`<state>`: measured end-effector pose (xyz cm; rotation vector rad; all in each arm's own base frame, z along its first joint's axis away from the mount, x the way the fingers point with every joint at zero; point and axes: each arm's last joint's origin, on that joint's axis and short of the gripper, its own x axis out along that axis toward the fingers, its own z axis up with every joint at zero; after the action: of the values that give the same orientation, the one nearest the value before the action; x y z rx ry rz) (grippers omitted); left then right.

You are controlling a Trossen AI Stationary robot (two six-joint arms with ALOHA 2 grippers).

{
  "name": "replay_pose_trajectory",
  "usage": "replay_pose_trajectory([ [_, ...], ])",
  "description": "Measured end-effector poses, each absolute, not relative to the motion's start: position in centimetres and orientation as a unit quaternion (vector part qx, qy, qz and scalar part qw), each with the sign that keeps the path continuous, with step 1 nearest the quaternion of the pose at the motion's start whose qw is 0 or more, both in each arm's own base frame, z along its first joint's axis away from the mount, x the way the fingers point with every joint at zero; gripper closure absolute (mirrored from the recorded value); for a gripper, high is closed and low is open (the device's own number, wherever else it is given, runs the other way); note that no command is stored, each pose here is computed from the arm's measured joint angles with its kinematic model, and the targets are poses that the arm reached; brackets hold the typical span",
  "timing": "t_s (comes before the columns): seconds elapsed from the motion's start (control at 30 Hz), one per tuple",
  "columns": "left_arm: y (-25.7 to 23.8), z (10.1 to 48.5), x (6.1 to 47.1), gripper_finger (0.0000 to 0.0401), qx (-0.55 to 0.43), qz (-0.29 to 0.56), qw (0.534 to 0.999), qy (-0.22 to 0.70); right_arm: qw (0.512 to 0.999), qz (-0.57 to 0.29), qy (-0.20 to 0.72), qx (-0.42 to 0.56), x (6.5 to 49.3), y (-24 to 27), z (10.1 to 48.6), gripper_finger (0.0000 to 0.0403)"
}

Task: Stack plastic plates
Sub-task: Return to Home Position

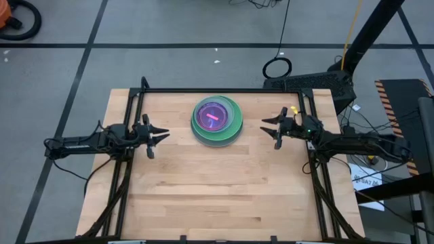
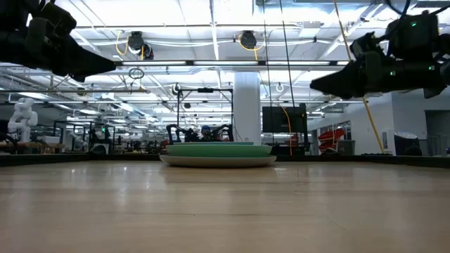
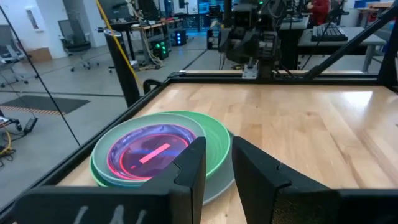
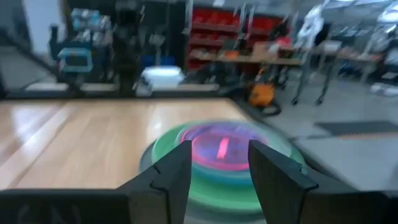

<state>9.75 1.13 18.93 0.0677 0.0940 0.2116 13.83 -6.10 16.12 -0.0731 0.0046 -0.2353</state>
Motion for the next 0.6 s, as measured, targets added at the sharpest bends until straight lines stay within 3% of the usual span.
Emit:
replay_pose_trajectory([
  [0.4, 1.9, 18.4, 9.6, 0.0315, 0.05, 0.173, 0.981, 0.077, 0.981, -0.177, 0.01, -0.084, 13.4, -6.3, 16.3, 0.025],
  [0.5, 2.3, 18.6, 9.4, 0.0315, 0.052, 0.229, 0.969, 0.079, 0.984, -0.177, 0.016, -0.031, 13.4, -6.3, 16.1, 0.025],
  [0.6, 2.3, 18.6, 9.4, 0.0315, 0.051, 0.233, 0.968, 0.078, 0.983, -0.175, 0.048, 0.022, 13.4, -6.2, 15.2, 0.025],
])
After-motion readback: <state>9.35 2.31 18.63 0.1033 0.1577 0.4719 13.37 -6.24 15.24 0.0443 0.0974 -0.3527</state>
